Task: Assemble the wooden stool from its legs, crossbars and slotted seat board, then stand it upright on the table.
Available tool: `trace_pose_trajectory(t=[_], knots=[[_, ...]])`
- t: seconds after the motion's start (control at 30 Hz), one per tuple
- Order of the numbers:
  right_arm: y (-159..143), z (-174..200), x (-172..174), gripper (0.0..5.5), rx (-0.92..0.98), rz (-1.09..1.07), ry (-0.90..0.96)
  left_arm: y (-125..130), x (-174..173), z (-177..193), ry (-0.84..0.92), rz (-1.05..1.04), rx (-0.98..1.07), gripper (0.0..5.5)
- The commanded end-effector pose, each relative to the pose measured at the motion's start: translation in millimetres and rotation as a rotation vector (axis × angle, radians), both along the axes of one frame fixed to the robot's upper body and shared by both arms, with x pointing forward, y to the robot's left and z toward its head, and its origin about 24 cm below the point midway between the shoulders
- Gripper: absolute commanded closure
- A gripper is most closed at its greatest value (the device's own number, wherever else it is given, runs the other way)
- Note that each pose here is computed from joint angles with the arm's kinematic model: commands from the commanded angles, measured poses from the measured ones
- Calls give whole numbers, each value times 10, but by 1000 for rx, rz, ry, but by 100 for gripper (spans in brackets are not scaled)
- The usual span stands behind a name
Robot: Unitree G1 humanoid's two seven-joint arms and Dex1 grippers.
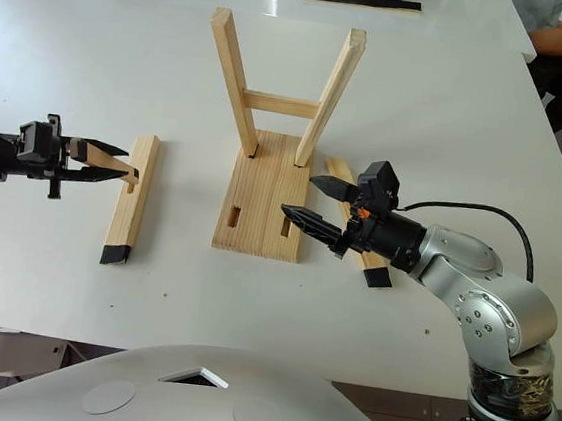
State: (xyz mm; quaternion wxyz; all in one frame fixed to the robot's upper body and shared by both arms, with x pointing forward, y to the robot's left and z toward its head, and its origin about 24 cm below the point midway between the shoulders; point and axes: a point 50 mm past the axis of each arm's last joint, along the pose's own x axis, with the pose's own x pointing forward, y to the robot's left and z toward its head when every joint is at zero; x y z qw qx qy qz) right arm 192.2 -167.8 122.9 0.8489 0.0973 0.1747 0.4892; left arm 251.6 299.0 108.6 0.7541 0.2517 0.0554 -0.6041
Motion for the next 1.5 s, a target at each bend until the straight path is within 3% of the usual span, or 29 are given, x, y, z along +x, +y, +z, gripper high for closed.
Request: trace_pose_trajectory(t=[0.03,1.5], knots=[[21,3,10,132,-1,6,-4,15,-21,-63,9,-8,27,420],[41,-65,-63,132,-28,-28,4,61,33,9,22,2,51,420]])
